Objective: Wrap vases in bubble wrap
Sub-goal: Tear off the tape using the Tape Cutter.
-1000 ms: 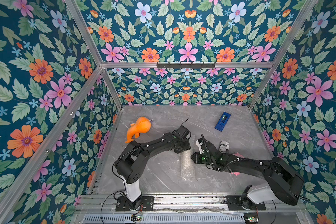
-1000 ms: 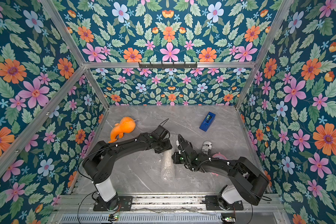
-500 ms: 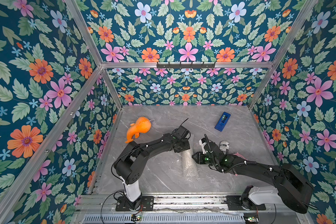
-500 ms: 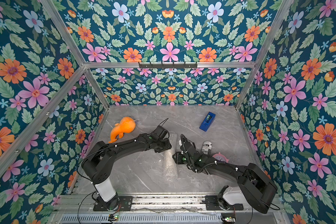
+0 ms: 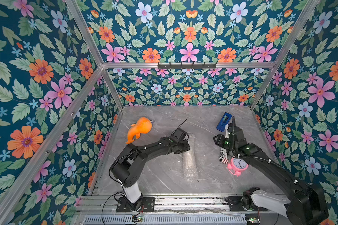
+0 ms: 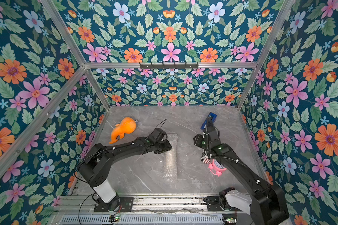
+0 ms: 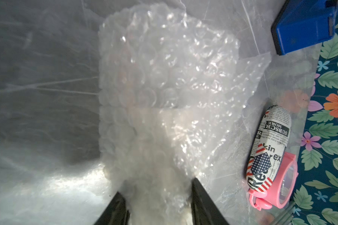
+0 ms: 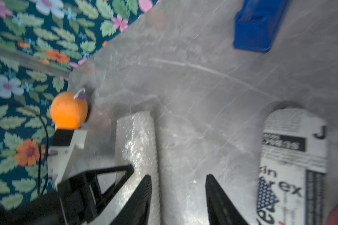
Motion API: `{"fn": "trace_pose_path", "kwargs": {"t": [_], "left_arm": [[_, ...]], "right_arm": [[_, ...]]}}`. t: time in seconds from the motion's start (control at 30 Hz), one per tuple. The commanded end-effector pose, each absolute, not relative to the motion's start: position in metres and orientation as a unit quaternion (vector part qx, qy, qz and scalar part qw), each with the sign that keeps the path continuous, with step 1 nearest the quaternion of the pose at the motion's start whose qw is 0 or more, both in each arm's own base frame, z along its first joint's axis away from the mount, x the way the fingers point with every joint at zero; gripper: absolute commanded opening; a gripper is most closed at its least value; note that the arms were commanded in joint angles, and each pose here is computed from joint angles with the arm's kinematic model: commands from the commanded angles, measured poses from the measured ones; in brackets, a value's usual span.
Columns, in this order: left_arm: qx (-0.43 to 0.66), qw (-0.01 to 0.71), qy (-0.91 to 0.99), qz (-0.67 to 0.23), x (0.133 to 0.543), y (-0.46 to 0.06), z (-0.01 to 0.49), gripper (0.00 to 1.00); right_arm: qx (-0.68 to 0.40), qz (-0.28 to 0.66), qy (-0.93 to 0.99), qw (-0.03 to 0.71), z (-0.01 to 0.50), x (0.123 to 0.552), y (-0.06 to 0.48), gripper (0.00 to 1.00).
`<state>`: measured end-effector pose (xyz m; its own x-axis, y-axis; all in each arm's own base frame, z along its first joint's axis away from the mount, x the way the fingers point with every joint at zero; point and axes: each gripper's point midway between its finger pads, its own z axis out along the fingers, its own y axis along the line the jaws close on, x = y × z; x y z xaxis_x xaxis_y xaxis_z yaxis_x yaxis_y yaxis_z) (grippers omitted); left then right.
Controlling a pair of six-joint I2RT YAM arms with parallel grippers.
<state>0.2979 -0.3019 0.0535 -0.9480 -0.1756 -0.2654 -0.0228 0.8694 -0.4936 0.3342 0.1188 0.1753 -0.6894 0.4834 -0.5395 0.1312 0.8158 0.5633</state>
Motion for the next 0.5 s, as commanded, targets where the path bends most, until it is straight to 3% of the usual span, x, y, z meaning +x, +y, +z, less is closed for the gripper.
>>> {"fn": "trace_pose_path", "kwargs": {"t": [0.0, 0.17, 0.47], "left_arm": [[-0.056, 0.124, 0.976, -0.169, 0.281, -0.266, 0.024, 0.47], [-0.054, 0.130, 0.975, -0.171, 0.282, -0.265, 0.024, 0.47], [-0.052, 0.132, 0.976, -0.166, 0.281, -0.261, 0.024, 0.47]], "right_arm": [[0.181, 0.285, 0.873, 0.352, 0.187, 0.354, 0.105, 0.47], [0.185, 0.302, 0.866, 0.352, 0.190, 0.403, 0.074, 0.47], [0.212, 0.333, 0.861, 0.319, 0.147, 0.487, 0.033, 0.42]]}}
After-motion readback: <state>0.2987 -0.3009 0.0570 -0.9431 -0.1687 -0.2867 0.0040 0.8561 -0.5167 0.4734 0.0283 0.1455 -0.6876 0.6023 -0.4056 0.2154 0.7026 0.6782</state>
